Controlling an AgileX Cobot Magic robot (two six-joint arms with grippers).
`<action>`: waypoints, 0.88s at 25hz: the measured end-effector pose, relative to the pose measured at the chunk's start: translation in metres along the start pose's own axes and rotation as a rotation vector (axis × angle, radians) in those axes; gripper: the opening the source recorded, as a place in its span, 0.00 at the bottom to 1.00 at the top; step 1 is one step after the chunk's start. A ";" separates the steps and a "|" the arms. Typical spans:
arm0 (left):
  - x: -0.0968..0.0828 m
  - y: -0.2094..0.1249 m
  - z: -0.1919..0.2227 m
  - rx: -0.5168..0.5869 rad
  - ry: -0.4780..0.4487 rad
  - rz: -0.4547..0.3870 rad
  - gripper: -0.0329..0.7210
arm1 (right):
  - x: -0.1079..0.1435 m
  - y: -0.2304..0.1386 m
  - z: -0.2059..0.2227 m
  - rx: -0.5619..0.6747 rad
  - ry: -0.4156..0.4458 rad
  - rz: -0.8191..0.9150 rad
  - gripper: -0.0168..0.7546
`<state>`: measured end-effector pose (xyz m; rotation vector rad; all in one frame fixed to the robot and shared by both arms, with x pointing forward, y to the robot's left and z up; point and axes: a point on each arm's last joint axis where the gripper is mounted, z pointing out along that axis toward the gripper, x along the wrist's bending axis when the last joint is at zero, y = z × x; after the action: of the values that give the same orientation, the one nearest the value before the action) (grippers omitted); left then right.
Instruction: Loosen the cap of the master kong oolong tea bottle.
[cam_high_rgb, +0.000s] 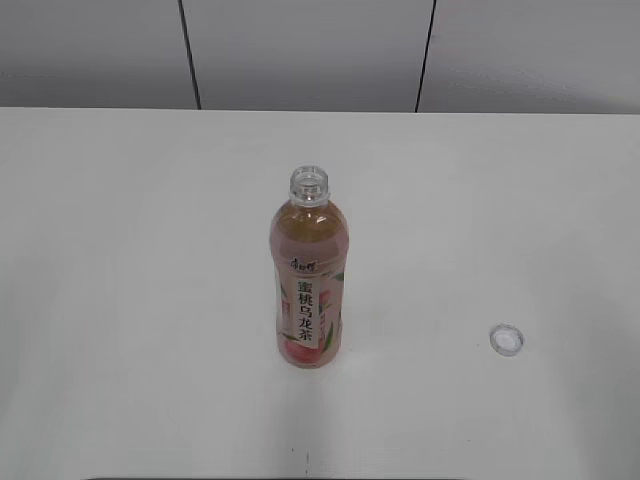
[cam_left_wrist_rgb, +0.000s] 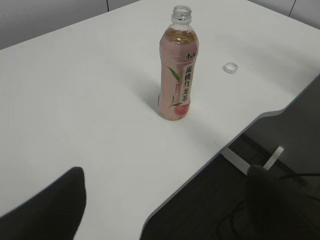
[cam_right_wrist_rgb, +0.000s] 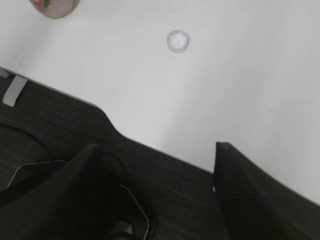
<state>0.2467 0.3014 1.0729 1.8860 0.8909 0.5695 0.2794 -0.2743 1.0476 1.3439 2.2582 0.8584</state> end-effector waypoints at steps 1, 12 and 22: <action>0.000 0.000 0.000 0.000 0.011 -0.006 0.82 | 0.000 0.000 0.000 0.000 0.000 0.000 0.70; 0.001 -0.003 -0.006 -0.002 0.557 -0.278 0.82 | 0.000 -0.013 -0.019 -0.153 -0.171 0.127 0.70; -0.008 -0.009 -0.017 -0.085 0.598 -0.271 0.82 | 0.013 -0.033 -0.038 -0.337 -0.260 0.127 0.70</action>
<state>0.2267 0.3073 1.0722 1.4961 1.4538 1.0072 0.2287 -0.2866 1.0538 1.3601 1.7580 0.9901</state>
